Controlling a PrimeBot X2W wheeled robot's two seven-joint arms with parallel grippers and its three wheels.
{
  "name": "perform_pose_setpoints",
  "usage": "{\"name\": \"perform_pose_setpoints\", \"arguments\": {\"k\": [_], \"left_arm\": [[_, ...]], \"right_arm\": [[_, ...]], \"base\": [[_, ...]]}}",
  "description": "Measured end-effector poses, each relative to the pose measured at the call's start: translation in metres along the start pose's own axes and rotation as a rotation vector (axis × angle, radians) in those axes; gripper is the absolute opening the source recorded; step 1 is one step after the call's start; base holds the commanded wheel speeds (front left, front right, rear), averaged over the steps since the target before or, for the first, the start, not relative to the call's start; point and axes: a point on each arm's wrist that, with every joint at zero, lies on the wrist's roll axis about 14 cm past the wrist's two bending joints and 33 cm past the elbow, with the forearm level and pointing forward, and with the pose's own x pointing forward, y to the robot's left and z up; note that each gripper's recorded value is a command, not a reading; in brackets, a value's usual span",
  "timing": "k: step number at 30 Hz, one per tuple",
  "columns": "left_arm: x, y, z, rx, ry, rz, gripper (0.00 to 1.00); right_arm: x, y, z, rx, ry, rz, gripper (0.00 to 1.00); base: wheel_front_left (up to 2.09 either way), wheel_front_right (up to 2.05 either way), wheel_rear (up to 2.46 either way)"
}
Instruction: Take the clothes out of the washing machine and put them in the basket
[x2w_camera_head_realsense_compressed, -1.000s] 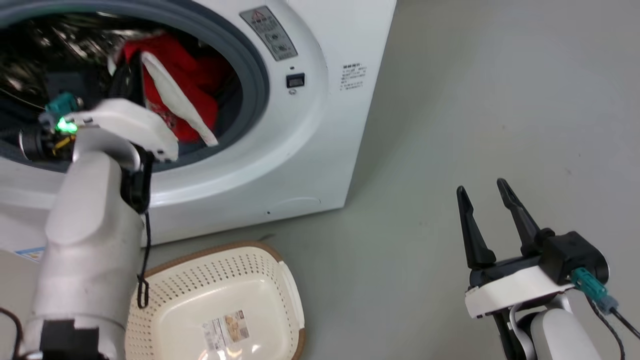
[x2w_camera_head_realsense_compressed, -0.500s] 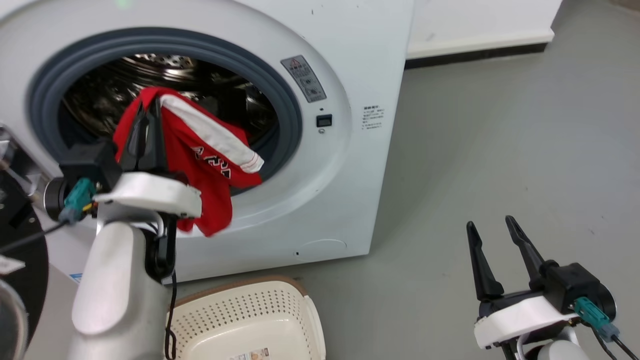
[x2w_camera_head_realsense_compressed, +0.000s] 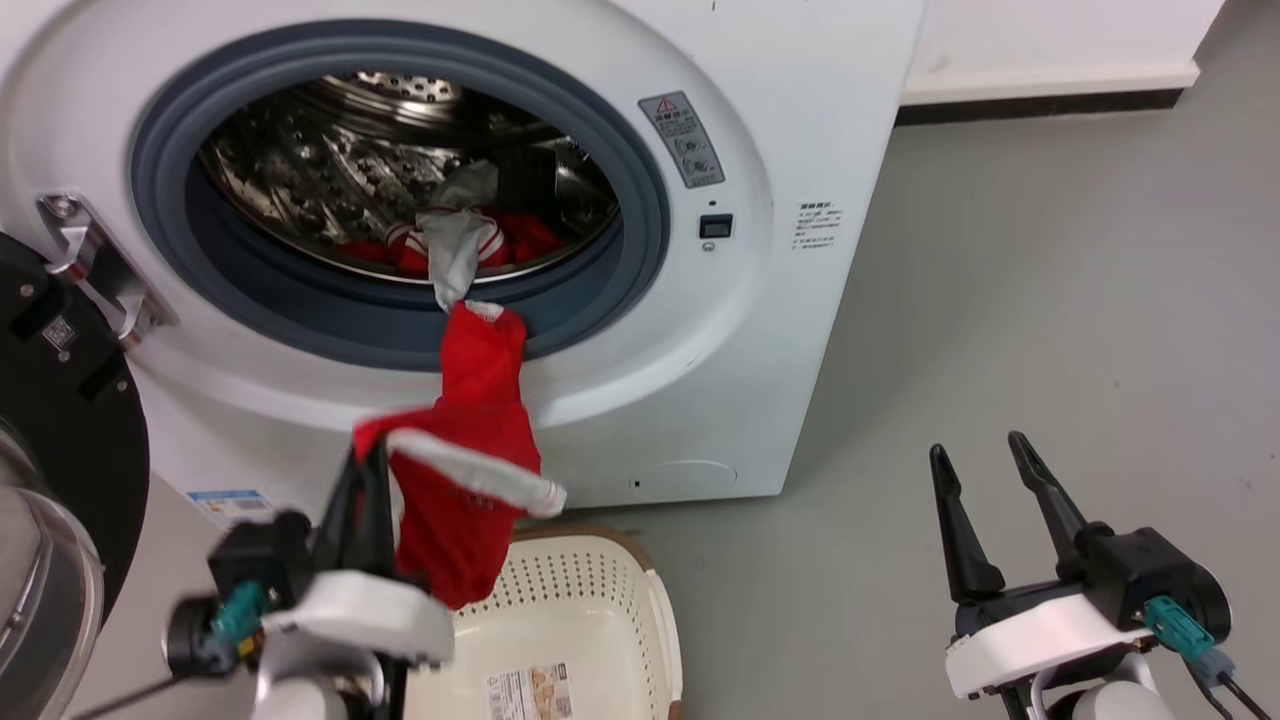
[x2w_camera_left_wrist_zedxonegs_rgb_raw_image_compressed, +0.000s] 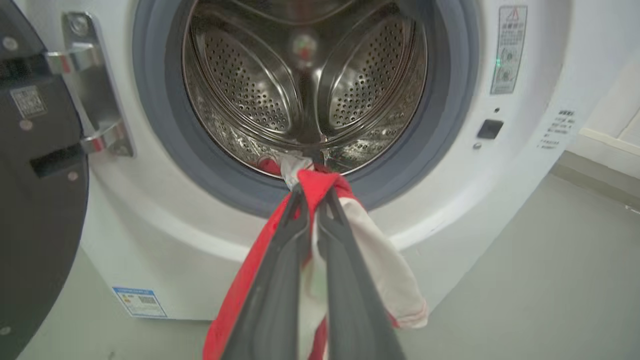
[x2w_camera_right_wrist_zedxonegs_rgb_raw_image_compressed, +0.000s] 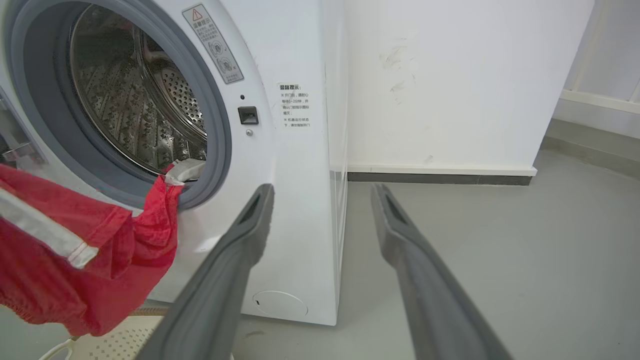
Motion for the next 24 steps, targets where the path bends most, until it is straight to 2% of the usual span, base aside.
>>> {"name": "perform_pose_setpoints", "arguments": {"k": [3, 5, 15, 20, 24], "left_arm": [[-0.021, 0.009, -0.048, -0.032, 0.144, 0.050, 0.00], [-0.049, 0.013, -0.106, -0.078, 0.321, 0.096, 0.00], [-0.097, 0.008, -0.216, -0.123, 0.685, 0.103, 0.00], [-0.100, 0.013, -0.260, -0.149, 0.827, 0.132, 0.00], [-0.079, 0.028, -0.288, -0.158, 0.884, 0.177, 0.00]], "right_arm": [[0.006, 0.004, -0.005, 0.001, 0.014, 0.013, 1.00], [0.015, 0.005, -0.012, 0.000, 0.029, 0.021, 1.00], [0.040, 0.008, -0.037, -0.003, 0.085, 0.043, 1.00], [0.056, 0.005, -0.055, -0.003, 0.114, 0.042, 1.00], [0.071, 0.004, -0.073, -0.006, 0.141, 0.051, 1.00]], "base": [[0.00, 0.00, 0.00], [0.00, 0.00, 0.00], [0.00, 0.00, 0.00], [0.00, 0.00, 0.00], [0.00, 0.00, 0.00]]}}
